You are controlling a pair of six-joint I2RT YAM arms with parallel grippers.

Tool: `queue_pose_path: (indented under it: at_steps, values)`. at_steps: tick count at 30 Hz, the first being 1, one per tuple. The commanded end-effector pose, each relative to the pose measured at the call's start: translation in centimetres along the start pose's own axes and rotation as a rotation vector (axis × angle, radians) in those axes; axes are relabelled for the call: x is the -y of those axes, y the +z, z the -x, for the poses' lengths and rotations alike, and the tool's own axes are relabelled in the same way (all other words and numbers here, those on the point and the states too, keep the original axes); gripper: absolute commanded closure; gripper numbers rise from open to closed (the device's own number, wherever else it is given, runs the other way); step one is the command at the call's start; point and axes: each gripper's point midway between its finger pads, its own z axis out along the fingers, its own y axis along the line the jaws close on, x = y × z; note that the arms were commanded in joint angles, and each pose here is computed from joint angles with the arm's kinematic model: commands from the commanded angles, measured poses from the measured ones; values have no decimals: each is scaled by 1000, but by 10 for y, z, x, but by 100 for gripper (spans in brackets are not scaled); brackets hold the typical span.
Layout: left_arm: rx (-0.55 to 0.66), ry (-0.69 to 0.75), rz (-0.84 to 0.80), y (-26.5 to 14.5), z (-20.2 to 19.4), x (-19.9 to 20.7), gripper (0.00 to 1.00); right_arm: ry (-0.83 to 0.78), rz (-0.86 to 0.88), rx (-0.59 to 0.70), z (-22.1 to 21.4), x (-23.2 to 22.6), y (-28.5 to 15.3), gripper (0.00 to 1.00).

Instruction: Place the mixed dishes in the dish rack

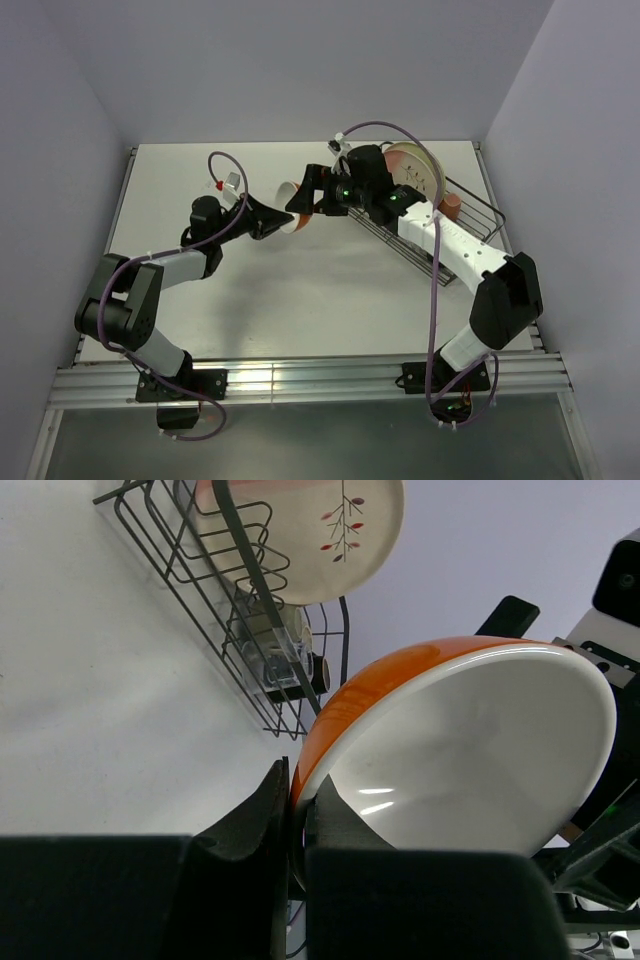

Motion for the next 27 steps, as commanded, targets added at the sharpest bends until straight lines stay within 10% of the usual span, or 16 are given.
queue_pose_path:
  at_steps: [1, 10, 18, 27]
  values:
    - [14, 82, -120, -1, 4, 38, 100, 42, 44, 17, 4, -11, 4, 1]
    - [-1, 79, -122, -3, -3, 36, 100, 106, 74, -23, -2, -13, 14, 9]
    - [0, 73, -117, -1, -2, 34, 98, 76, 101, -21, -4, -17, 11, 42]
    - [-4, 82, -105, 0, -2, 33, 62, 66, 116, -28, -7, -16, 11, 67]
